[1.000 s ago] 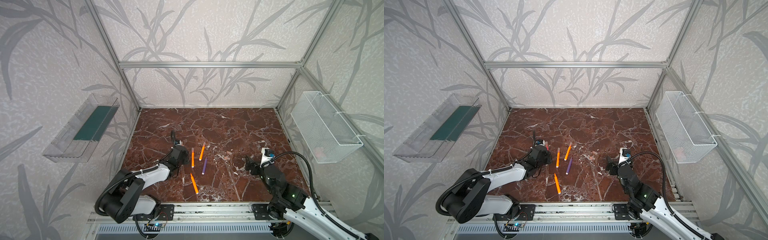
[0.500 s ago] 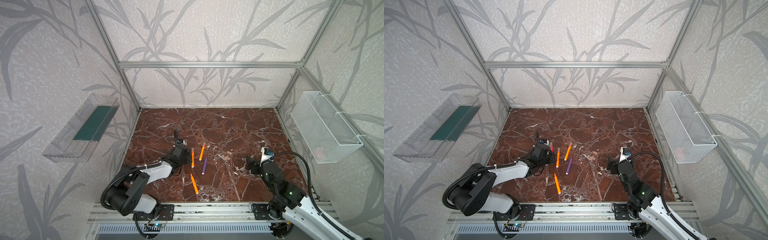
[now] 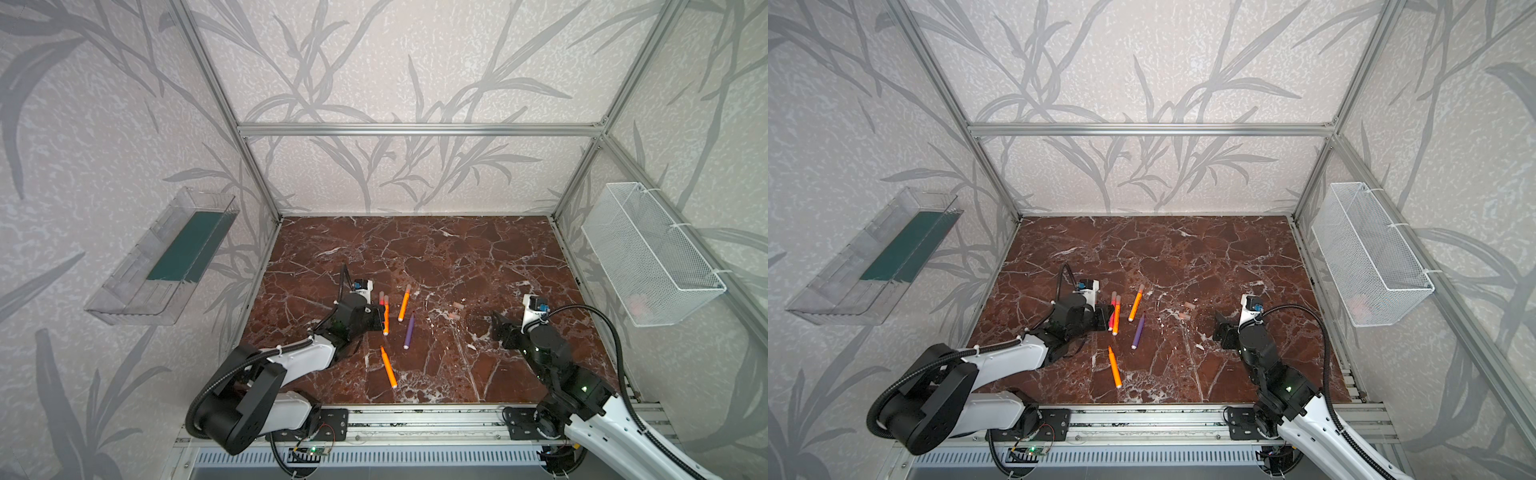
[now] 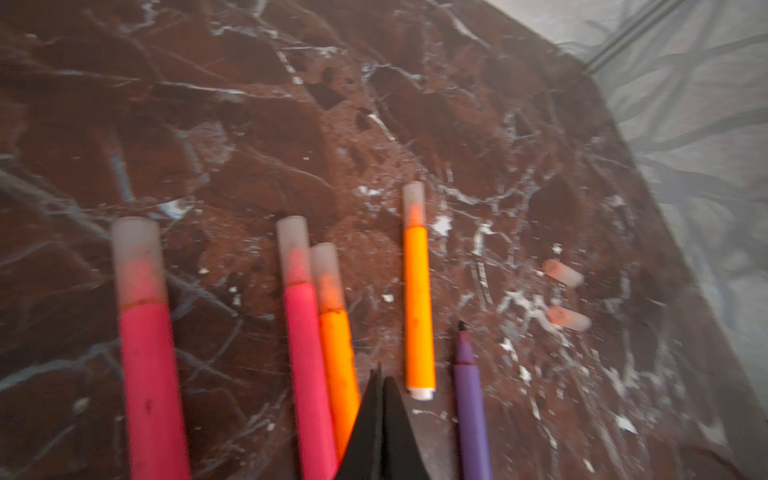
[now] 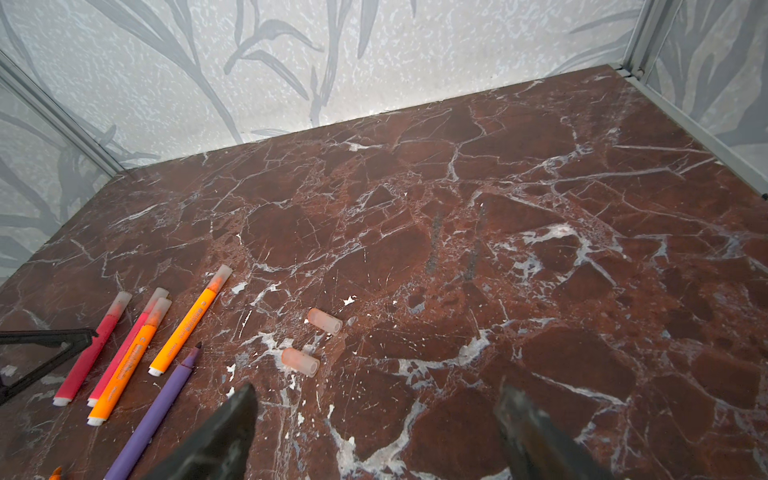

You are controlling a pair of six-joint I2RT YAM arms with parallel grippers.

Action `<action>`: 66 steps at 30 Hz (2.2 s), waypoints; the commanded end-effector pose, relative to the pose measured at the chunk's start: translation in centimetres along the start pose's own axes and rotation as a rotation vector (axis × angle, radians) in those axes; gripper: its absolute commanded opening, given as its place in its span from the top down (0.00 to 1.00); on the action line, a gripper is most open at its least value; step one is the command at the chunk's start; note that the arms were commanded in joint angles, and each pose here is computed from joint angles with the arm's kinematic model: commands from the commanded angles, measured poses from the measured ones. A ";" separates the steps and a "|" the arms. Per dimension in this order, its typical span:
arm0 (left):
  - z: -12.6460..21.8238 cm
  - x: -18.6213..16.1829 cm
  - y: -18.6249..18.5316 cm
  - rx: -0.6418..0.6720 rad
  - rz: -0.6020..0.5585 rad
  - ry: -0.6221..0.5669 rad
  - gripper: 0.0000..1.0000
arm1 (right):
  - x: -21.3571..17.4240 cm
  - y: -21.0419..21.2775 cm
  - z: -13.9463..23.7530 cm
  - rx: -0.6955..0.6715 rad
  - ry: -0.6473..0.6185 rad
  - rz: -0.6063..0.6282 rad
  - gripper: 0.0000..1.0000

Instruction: Insert the pens into the pen caps

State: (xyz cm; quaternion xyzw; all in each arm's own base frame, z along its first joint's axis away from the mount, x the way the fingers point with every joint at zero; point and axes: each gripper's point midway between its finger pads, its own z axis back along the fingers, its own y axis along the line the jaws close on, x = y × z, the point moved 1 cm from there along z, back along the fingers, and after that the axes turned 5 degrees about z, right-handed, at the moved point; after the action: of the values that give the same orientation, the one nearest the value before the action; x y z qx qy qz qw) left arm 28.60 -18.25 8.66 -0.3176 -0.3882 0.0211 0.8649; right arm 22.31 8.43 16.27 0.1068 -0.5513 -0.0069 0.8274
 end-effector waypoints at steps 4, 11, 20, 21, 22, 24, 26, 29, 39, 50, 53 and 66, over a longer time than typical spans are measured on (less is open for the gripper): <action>4.5 2.5 -6.9 -0.367 -0.065 -0.124 1.00 | 0.1 0.7 0.0 0.045 -0.004 -0.040 0.11; 9.6 3.1 -10.6 -0.589 -0.072 -0.180 1.00 | -0.5 2.0 -0.7 0.100 0.030 -0.042 0.13; 11.8 3.1 -11.3 -0.632 -0.055 -0.197 1.00 | -1.9 3.6 -1.4 0.179 0.104 -0.030 0.16; 11.8 3.2 -11.3 -0.633 -0.051 -0.198 1.00 | -2.0 3.7 -1.4 0.181 0.110 -0.030 0.16; 11.9 3.2 -11.4 -0.635 -0.050 -0.197 1.00 | -2.2 3.7 -1.5 0.186 0.115 -0.030 0.16; 11.9 3.2 -11.5 -0.644 -0.048 -0.192 1.00 | -2.4 4.0 -1.5 0.203 0.122 -0.037 0.16; 12.0 3.3 -11.8 -0.658 -0.045 -0.192 1.00 | -2.7 4.5 -1.7 0.233 0.129 -0.047 0.17; 12.1 3.4 -12.0 -0.677 -0.035 -0.192 1.00 | -3.3 5.2 -2.0 0.260 0.155 -0.052 0.18; 11.4 3.3 -11.8 -0.658 -0.018 -0.166 1.00 | -4.1 6.3 -3.2 0.280 0.204 -0.041 0.18; 7.9 -1.5 -9.8 -0.354 -0.114 0.036 1.00 | -4.2 7.0 -3.6 0.284 0.243 -0.029 0.19; 7.9 -3.0 -8.9 -0.262 -0.127 0.072 1.00 | -4.1 7.0 -3.5 0.282 0.242 -0.031 0.19; 2.6 -6.2 -6.6 0.000 -0.191 0.192 0.96 | -4.0 6.9 -3.1 0.279 0.236 -0.031 0.19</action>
State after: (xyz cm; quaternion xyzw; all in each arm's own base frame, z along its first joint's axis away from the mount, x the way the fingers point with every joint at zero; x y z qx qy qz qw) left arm 19.41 -23.30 8.61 -0.3085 -0.3023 -0.0954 0.8969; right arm 22.73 15.97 11.68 0.2236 -0.4386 0.0739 0.8673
